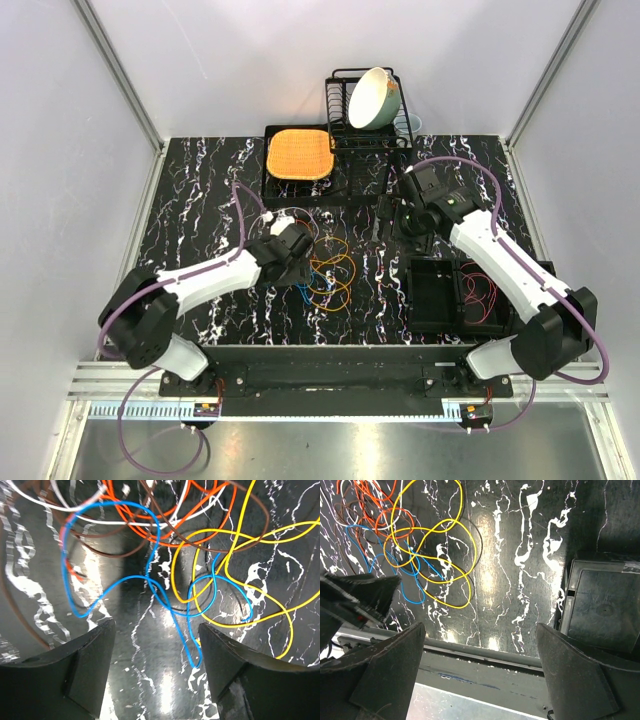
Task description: Untangle the cables
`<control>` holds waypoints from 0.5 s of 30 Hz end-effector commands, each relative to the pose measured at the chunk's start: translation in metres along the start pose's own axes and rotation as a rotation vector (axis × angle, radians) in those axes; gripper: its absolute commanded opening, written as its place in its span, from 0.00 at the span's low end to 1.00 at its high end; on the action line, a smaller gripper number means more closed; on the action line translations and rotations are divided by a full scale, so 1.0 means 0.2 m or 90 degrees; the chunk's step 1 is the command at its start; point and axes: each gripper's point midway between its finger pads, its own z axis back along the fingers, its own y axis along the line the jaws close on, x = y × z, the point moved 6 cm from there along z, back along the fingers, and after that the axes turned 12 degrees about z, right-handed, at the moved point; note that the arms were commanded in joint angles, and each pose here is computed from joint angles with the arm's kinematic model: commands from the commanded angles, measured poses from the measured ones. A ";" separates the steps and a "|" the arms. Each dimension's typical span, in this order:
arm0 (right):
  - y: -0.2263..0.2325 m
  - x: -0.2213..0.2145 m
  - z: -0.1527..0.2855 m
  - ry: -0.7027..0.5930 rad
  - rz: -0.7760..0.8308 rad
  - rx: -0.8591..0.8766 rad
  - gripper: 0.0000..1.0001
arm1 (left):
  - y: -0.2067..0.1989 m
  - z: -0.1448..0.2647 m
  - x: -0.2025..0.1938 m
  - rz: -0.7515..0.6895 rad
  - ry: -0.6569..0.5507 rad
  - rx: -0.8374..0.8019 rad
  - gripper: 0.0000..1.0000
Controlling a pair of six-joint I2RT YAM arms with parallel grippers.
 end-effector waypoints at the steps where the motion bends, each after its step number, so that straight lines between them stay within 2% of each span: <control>1: 0.01 0.00 0.02 -0.028 0.018 0.028 0.97 | -0.06 -0.07 -0.05 0.042 0.020 -0.019 0.68; 10: 0.01 -0.03 0.00 -0.021 0.024 0.042 0.97 | -0.04 -0.18 -0.10 0.074 0.033 0.015 0.60; 13: 0.01 -0.03 -0.01 -0.018 0.026 0.041 0.97 | -0.04 -0.20 -0.11 0.078 0.035 0.022 0.52; 15: 0.01 -0.03 -0.01 -0.017 0.025 0.042 0.97 | -0.04 -0.22 -0.11 0.080 0.033 0.030 0.43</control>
